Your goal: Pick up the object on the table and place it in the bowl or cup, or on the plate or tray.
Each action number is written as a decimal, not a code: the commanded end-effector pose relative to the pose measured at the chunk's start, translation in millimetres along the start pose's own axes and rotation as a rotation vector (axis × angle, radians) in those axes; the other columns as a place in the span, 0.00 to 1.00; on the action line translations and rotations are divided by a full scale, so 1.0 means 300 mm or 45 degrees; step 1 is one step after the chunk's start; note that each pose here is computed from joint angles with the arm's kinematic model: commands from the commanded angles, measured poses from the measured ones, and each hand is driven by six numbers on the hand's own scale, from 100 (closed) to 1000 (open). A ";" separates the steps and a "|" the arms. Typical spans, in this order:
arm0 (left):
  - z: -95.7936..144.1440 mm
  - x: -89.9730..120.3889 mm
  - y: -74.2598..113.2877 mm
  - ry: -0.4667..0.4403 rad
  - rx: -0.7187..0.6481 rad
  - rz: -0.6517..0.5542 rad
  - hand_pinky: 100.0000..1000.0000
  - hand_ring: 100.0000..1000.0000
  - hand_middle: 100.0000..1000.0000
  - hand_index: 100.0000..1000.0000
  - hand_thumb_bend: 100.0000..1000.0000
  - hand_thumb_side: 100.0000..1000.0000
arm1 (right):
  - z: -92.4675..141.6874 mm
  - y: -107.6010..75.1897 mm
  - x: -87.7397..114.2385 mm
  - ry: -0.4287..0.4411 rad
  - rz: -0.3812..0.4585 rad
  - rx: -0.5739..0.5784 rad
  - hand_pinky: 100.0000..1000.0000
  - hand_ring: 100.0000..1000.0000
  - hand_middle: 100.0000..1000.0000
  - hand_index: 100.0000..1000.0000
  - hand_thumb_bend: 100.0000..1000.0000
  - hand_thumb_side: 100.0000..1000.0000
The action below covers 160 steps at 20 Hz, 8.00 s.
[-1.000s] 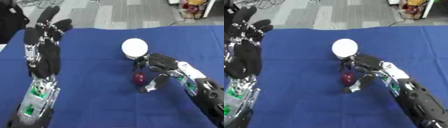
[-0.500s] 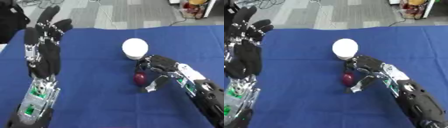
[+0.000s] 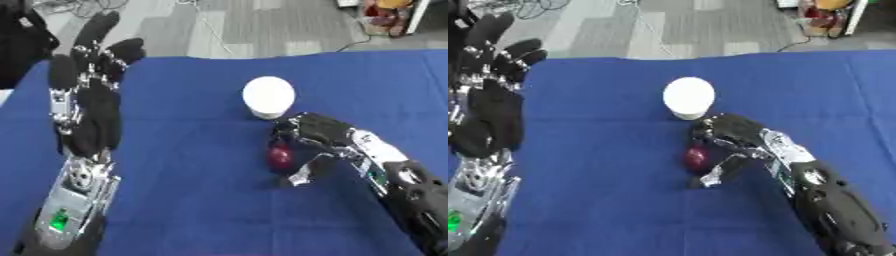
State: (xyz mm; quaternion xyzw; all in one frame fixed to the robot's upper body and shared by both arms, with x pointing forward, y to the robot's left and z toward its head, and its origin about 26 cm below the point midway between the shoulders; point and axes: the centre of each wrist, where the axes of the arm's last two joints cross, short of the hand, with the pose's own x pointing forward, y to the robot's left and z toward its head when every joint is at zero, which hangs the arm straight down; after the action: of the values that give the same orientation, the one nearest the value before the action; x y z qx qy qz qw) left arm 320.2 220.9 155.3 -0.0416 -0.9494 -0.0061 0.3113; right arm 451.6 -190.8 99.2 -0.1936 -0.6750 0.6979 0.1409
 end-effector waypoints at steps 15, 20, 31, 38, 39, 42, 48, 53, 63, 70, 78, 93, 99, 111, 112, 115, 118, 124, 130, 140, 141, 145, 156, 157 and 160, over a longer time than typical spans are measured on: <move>-0.020 0.017 0.004 -0.032 -0.009 -0.004 0.72 0.73 0.86 0.92 0.20 0.97 | -0.010 -0.016 -0.006 0.011 0.060 0.009 0.24 0.40 0.61 0.69 0.64 0.78; -0.020 0.017 0.004 -0.033 -0.008 -0.004 0.72 0.73 0.86 0.92 0.20 0.97 | -0.010 -0.010 -0.006 0.017 0.064 -0.001 0.22 0.38 0.61 0.69 0.61 0.73; -0.014 0.014 0.005 -0.025 -0.003 -0.003 0.72 0.73 0.86 0.92 0.20 0.97 | -0.013 0.007 -0.003 0.027 0.064 -0.017 0.18 0.35 0.61 0.69 0.56 0.64; -0.014 0.014 0.005 -0.025 -0.004 -0.002 0.72 0.73 0.86 0.92 0.20 0.97 | -0.011 0.020 -0.003 0.032 0.061 -0.016 0.16 0.32 0.59 0.67 0.53 0.62; -0.014 0.014 0.005 -0.025 -0.005 -0.001 0.72 0.73 0.86 0.92 0.20 0.97 | -0.011 0.021 -0.004 0.033 0.062 -0.016 0.15 0.32 0.59 0.67 0.53 0.62; -0.013 0.014 0.004 -0.024 -0.005 0.000 0.72 0.73 0.86 0.92 0.20 0.97 | -0.009 0.024 -0.006 0.035 0.066 -0.011 0.15 0.32 0.59 0.67 0.53 0.62; -0.014 0.013 0.004 -0.024 -0.007 0.001 0.72 0.73 0.86 0.92 0.20 0.97 | -0.007 0.032 -0.008 0.039 0.070 -0.016 0.11 0.30 0.59 0.66 0.51 0.61; -0.013 0.013 0.003 -0.024 -0.006 0.002 0.72 0.73 0.86 0.92 0.20 0.97 | -0.003 0.043 -0.010 0.046 0.070 -0.029 0.05 0.27 0.57 0.63 0.50 0.61; -0.011 0.012 0.004 -0.020 -0.006 0.003 0.72 0.73 0.86 0.92 0.20 0.97 | 0.013 0.070 -0.018 0.067 0.034 -0.070 0.00 0.23 0.54 0.57 0.43 0.60; -0.010 0.012 0.003 -0.018 -0.006 0.004 0.72 0.73 0.86 0.92 0.20 0.97 | 0.022 0.084 -0.022 0.058 -0.006 -0.074 0.00 0.22 0.53 0.55 0.36 0.59; -0.008 0.011 0.003 -0.015 -0.008 0.004 0.72 0.73 0.86 0.92 0.20 0.97 | 0.021 0.078 -0.020 0.038 -0.041 -0.115 0.00 0.23 0.51 0.51 0.27 0.57; -0.008 0.011 0.005 -0.015 -0.009 0.005 0.72 0.73 0.86 0.92 0.20 0.97 | 0.049 0.082 -0.028 0.022 -0.117 -0.232 0.00 0.08 0.39 0.44 0.10 0.55; -0.008 0.012 0.004 -0.015 -0.010 0.005 0.72 0.73 0.86 0.92 0.20 0.97 | 0.035 0.049 -0.022 0.001 -0.075 -0.298 0.00 0.05 0.32 0.41 0.10 0.57; -0.008 0.012 0.003 -0.015 -0.013 0.007 0.72 0.73 0.86 0.92 0.20 0.97 | -0.013 -0.031 0.005 -0.031 0.034 -0.413 0.00 0.03 0.30 0.39 0.08 0.56; -0.009 0.012 0.003 -0.016 -0.013 0.007 0.72 0.73 0.86 0.92 0.20 0.97 | -0.019 -0.041 0.009 -0.023 0.044 -0.418 0.00 0.02 0.30 0.39 0.08 0.55; -0.010 0.013 0.002 -0.017 -0.014 0.007 0.72 0.73 0.86 0.92 0.20 0.97 | -0.034 -0.069 0.018 0.007 0.063 -0.436 0.00 0.02 0.30 0.39 0.08 0.53; -0.011 0.013 0.001 -0.017 -0.016 0.008 0.72 0.73 0.86 0.92 0.20 0.97 | -0.047 -0.110 0.026 0.034 0.090 -0.459 0.00 0.02 0.30 0.39 0.08 0.53; -0.012 0.014 0.000 -0.017 -0.021 0.011 0.72 0.73 0.86 0.92 0.20 0.96 | -0.058 -0.195 0.022 0.075 0.108 -0.522 0.00 0.01 0.30 0.39 0.04 0.52; -0.013 0.014 -0.003 -0.016 -0.026 0.014 0.72 0.73 0.86 0.92 0.19 0.96 | -0.077 -0.243 0.018 0.106 0.074 -0.578 0.00 0.01 0.30 0.39 0.11 0.48; -0.016 0.014 -0.007 -0.018 -0.033 0.018 0.72 0.73 0.86 0.92 0.20 0.96 | -0.062 -0.236 -0.045 0.191 -0.181 -0.630 0.00 0.00 0.31 0.40 0.21 0.41; -0.017 0.015 -0.007 -0.019 -0.034 0.019 0.72 0.73 0.86 0.92 0.20 0.96 | -0.059 -0.237 -0.052 0.195 -0.210 -0.630 0.00 0.00 0.31 0.40 0.21 0.40; -0.019 0.015 -0.009 -0.021 -0.038 0.021 0.72 0.73 0.86 0.92 0.20 0.96 | -0.053 -0.252 -0.073 0.204 -0.281 -0.627 0.00 0.00 0.31 0.40 0.21 0.41; -0.037 0.022 -0.024 -0.041 -0.059 0.039 0.72 0.73 0.86 0.92 0.20 0.96 | -0.042 -0.277 -0.113 0.204 -0.286 -0.631 0.00 0.00 0.32 0.40 0.19 0.43; -0.039 0.023 -0.026 -0.044 -0.062 0.042 0.72 0.73 0.86 0.92 0.20 0.96 | -0.039 -0.277 -0.118 0.207 -0.283 -0.637 0.00 0.00 0.32 0.41 0.19 0.43; -0.046 0.025 -0.031 -0.051 -0.070 0.049 0.72 0.73 0.86 0.92 0.20 0.97 | -0.033 -0.277 -0.130 0.210 -0.280 -0.653 0.00 0.00 0.32 0.41 0.19 0.43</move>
State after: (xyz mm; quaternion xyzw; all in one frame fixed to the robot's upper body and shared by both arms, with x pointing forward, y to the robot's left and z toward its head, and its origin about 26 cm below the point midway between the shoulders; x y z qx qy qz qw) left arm 322.4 212.9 162.3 -0.0608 -0.9498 -0.0221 0.3061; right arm 482.1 -192.3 167.6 -0.1936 -0.8272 0.4724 0.2346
